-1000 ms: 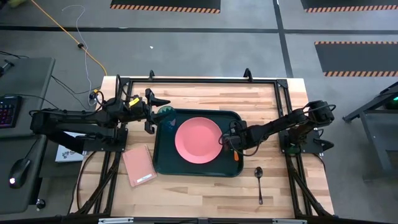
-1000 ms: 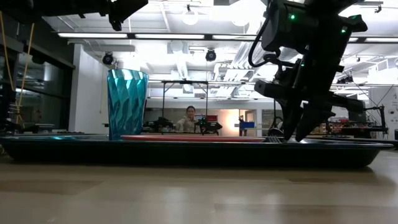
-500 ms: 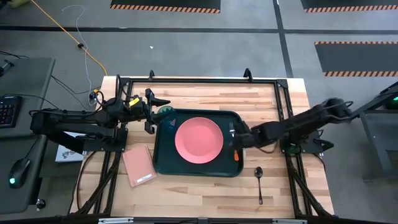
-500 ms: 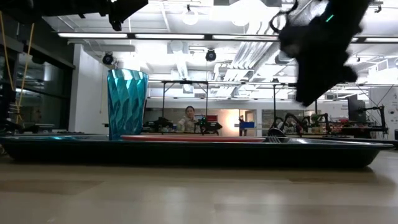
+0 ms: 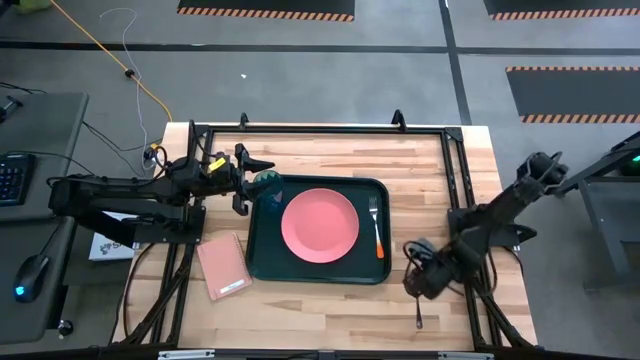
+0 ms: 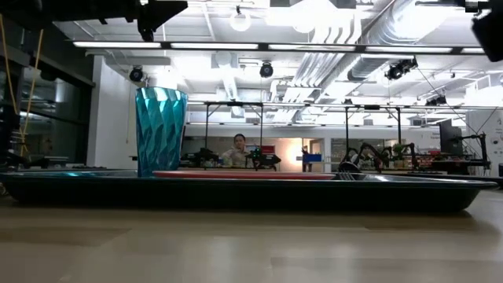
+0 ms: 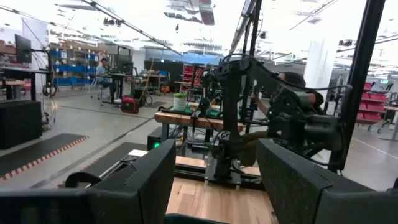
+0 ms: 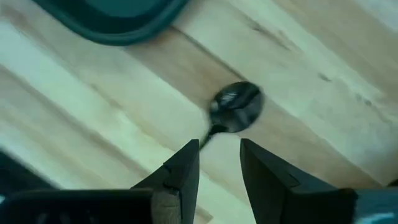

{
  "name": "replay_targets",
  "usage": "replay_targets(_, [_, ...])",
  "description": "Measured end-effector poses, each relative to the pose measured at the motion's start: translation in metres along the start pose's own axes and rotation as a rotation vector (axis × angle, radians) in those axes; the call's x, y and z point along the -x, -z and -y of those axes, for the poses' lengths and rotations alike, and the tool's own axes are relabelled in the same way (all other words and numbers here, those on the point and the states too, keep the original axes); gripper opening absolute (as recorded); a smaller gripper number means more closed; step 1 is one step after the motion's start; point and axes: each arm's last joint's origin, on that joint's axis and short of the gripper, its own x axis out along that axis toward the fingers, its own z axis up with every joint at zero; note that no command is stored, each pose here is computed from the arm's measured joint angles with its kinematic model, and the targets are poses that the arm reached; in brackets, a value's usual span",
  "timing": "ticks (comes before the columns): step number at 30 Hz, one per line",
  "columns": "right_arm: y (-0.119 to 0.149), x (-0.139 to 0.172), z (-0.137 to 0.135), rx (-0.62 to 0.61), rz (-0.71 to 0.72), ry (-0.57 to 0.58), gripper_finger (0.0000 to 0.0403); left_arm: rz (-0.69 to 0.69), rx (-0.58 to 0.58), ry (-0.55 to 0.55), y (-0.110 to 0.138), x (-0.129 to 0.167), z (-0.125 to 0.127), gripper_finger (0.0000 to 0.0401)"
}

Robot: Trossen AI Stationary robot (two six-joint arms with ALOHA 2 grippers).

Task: Pick and place plate/cup/fork/spoon on tray
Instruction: Put the black spoon on the black tray to the right side of the pink plate

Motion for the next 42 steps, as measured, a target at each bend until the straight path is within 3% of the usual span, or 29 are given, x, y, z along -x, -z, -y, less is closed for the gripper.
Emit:
replay_targets(6, [0.01,-0.018,0.006,-0.019,0.043,0.169,0.0108,0.004,0.0,0.0,0.0,0.0,0.0,0.0213])
replay_targets(18, [-0.001,-0.054,-0.002,0.065,0.029,0.313,0.0108,0.004,-0.024,0.0,0.0,0.0,0.0,0.0213])
replay_targets(29, [-0.005,-0.055,-0.003,0.113,0.015,0.311,0.0108,0.004,-0.025,0.0,0.0,0.0,0.0,0.0213])
replay_targets(35, [-0.003,-0.05,-0.003,0.142,-0.061,0.29,0.0108,0.004,-0.024,0.0,0.0,0.0,0.0,0.0213])
replay_targets(42, [0.004,-0.038,-0.011,0.129,-0.089,0.129,0.0108,0.004,-0.024,0.0,0.0,0.0,0.0,0.0213])
